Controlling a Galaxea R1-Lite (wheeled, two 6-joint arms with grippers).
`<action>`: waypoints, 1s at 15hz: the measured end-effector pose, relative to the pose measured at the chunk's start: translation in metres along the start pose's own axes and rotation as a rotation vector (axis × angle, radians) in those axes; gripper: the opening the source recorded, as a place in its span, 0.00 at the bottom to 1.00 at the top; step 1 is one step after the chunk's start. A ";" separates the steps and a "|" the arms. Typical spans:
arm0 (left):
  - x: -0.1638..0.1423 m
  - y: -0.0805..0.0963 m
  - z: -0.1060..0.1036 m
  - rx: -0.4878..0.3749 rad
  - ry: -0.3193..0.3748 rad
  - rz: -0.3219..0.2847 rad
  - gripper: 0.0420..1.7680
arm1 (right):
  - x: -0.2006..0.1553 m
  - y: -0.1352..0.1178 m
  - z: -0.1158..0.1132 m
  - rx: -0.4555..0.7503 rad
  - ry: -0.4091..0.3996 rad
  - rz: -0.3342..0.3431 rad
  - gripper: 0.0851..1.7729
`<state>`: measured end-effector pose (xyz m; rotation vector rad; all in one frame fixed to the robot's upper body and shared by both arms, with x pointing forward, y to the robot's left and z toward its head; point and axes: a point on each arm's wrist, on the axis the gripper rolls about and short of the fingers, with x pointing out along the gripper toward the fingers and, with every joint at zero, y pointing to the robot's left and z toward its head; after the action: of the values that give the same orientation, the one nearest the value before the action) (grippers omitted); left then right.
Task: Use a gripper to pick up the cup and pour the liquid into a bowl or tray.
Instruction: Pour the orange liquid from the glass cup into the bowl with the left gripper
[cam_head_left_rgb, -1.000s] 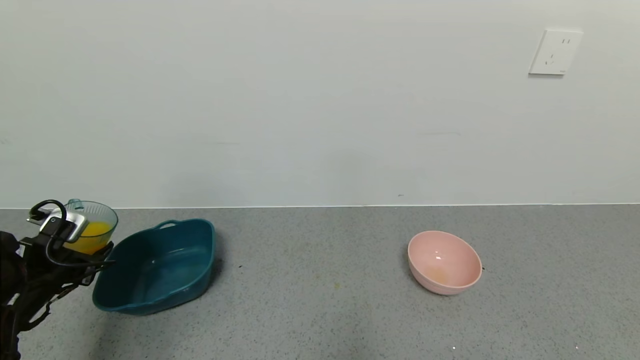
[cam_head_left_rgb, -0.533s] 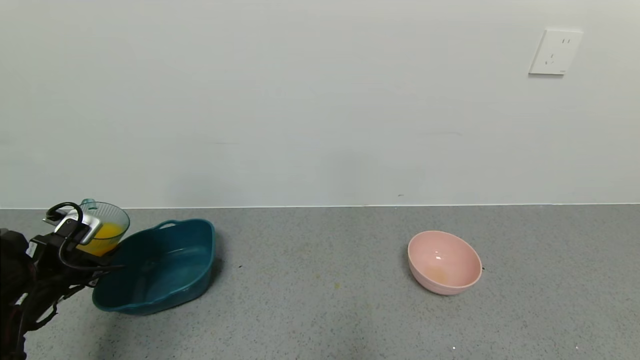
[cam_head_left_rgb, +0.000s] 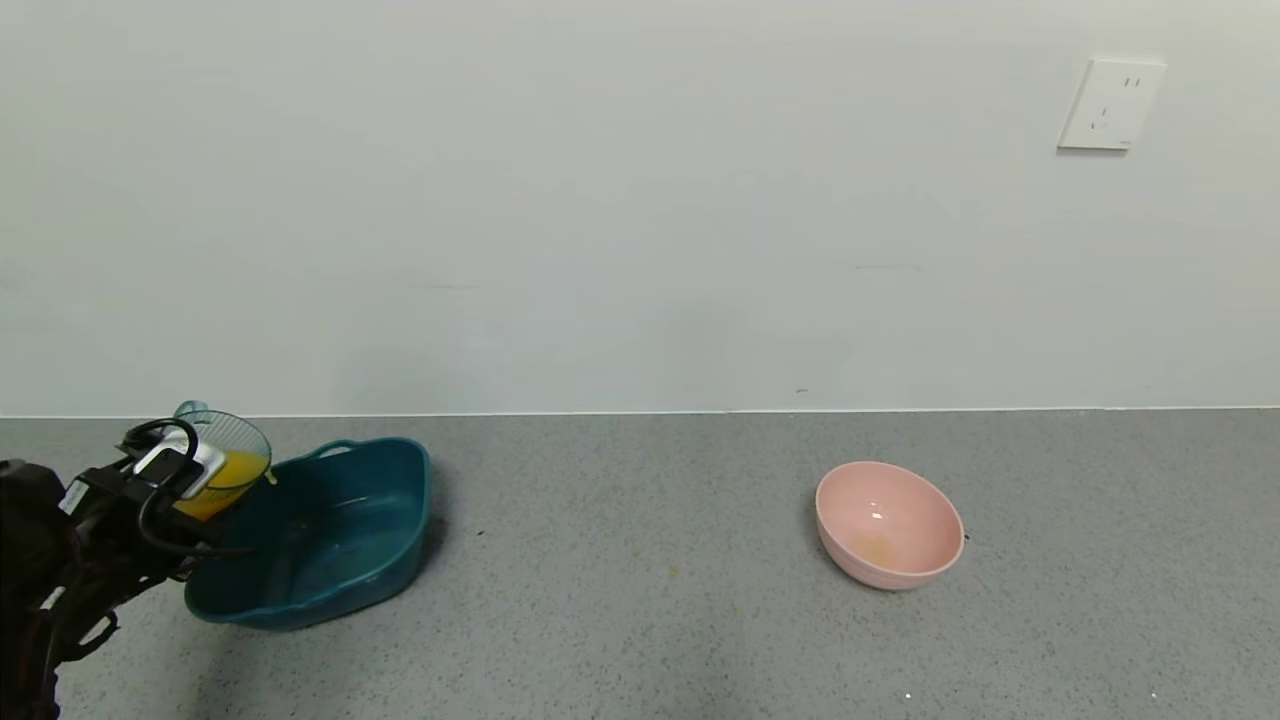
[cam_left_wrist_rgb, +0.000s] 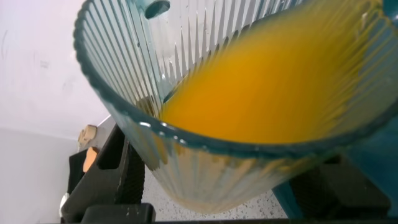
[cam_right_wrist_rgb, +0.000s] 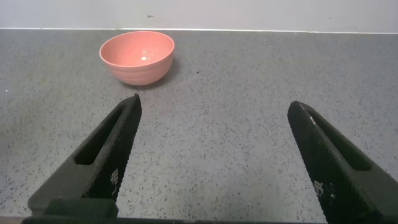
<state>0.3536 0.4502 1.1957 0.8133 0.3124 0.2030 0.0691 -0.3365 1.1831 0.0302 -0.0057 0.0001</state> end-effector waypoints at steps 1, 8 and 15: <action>0.001 0.000 0.000 0.018 0.001 -0.001 0.72 | 0.000 0.000 0.000 0.000 0.000 0.000 0.96; 0.008 0.003 0.002 0.143 -0.015 0.018 0.72 | 0.000 0.000 0.000 0.000 0.000 0.000 0.96; 0.012 0.006 0.007 0.254 -0.031 0.028 0.72 | 0.000 0.000 0.000 0.000 0.000 0.000 0.96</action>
<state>0.3669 0.4527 1.2023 1.0718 0.3015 0.1784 0.0691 -0.3365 1.1831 0.0306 -0.0058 -0.0003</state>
